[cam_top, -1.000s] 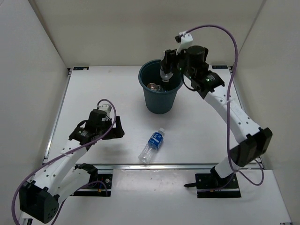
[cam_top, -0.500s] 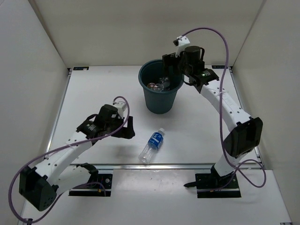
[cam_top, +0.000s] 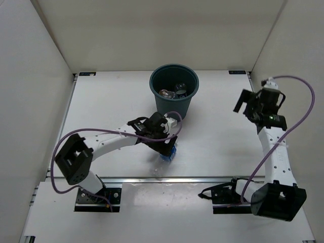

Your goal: Put the plastic bottles in the bin

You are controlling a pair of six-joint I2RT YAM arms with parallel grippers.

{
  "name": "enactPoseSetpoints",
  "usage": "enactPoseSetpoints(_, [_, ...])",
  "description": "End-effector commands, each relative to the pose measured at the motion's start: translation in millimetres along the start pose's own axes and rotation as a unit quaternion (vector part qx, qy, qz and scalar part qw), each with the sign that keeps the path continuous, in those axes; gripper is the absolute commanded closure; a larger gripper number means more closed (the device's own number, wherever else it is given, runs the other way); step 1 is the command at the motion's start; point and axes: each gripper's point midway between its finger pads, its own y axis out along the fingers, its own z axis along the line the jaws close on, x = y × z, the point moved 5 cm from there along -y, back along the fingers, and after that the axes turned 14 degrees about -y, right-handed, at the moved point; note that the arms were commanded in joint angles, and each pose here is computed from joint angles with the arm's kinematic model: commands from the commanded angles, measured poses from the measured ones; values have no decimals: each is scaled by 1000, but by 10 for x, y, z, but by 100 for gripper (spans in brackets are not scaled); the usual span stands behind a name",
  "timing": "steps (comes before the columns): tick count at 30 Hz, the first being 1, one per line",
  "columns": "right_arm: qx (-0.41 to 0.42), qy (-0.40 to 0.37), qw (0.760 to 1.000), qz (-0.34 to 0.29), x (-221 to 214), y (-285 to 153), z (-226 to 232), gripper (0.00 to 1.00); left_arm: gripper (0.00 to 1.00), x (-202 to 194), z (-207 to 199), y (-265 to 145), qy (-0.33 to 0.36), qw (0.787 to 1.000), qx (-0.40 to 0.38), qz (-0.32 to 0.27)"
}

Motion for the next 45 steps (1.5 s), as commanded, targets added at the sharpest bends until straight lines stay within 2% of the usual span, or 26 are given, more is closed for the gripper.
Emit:
enactPoseSetpoints(1, [-1,45,996,72,-599,-67,-121,1,2,69,-141,67,33,999,-4,6])
enactPoseSetpoints(5, [0,66,993,101,-1011,-114,-177,1,2,6,-63,342,38,998,41,38])
enactPoseSetpoints(8, [2,56,993,101,-1087,-145,-115,1,1,-27,-13,477,28,996,56,63])
enactPoseSetpoints(11, [3,58,993,101,-1153,-152,-94,1,4,4,-50,532,26,997,50,59])
enactPoseSetpoints(12, [2,62,993,102,-1172,-169,-109,1,13,46,-73,515,26,997,50,54])
enactPoseSetpoints(14, [1,68,993,95,-1157,-193,-146,1,41,168,-151,427,32,998,49,38])
enactPoseSetpoints(15, [-2,69,994,88,-1136,-202,-159,1,46,165,-183,378,34,998,47,37])
enactPoseSetpoints(16, [-8,66,994,89,-1156,-192,-185,1,57,230,-287,281,51,998,27,23])
enactPoseSetpoints(19, [-16,63,994,85,-1123,-208,-199,0,61,316,-600,-44,92,995,-48,-6])
enactPoseSetpoints(23, [-25,55,995,79,-1088,-239,-243,1,57,571,-993,-756,122,979,-135,-88])
enactPoseSetpoints(25, [-26,57,996,69,-1053,-260,-250,1,55,855,-1121,-1132,129,968,-145,-159])
enactPoseSetpoints(27, [-26,59,995,70,-1062,-257,-258,1,51,1234,-1093,-1460,102,957,-131,-237])
enactPoseSetpoints(28, [-24,55,996,60,-1018,-272,-245,1,51,1424,-1130,-1627,96,944,-130,-287])
enactPoseSetpoints(30, [-17,57,996,66,-1056,-261,-210,1,41,1865,-1064,-1956,69,904,-112,-407])
enactPoseSetpoints(31, [-18,58,996,60,-1020,-273,-215,1,41,1971,-1040,-2030,67,892,-103,-435])
enactPoseSetpoints(33, [-10,62,996,56,-1013,-270,-194,0,42,2412,-903,-2202,23,849,-57,-524])
enactPoseSetpoints(34, [-9,66,997,48,-980,-267,-191,0,41,2558,-791,-2088,11,846,-28,-533])
enactPoseSetpoints(35, [-2,65,997,48,-998,-264,-165,1,41,2684,-796,-2170,10,830,-28,-556])
enactPoseSetpoints(36, [-3,67,997,46,-1008,-250,-161,0,36,2855,-732,-2042,11,825,-13,-565])
enactPoseSetpoints(37, [-1,69,997,46,-1014,-256,-152,1,35,2980,-676,-1888,7,827,-3,-562])
enactPoseSetpoints(39, [3,72,997,35,-980,-262,-138,1,39,3222,-713,-1893,1,814,3,-581])
enactPoseSetpoints(41, [8,70,997,33,-992,-240,-122,1,32,3403,-680,-1679,-5,814,27,-580])
enactPoseSetpoints(42, [6,68,997,35,-992,-222,-130,1,32,3464,-686,-1781,-10,811,34,-584])
enactPoseSetpoints(43, [11,64,997,28,-959,-233,-110,1,33,3498,-596,-1606,-24,816,67,-574])
enactPoseSetpoints(44, [6,68,997,35,-944,-229,-132,1,33,3535,-584,-1637,-38,814,75,-575])
enactPoseSetpoints(45, [8,62,998,30,-901,-217,-125,1,31,3514,-545,-1589,-37,822,81,-563])
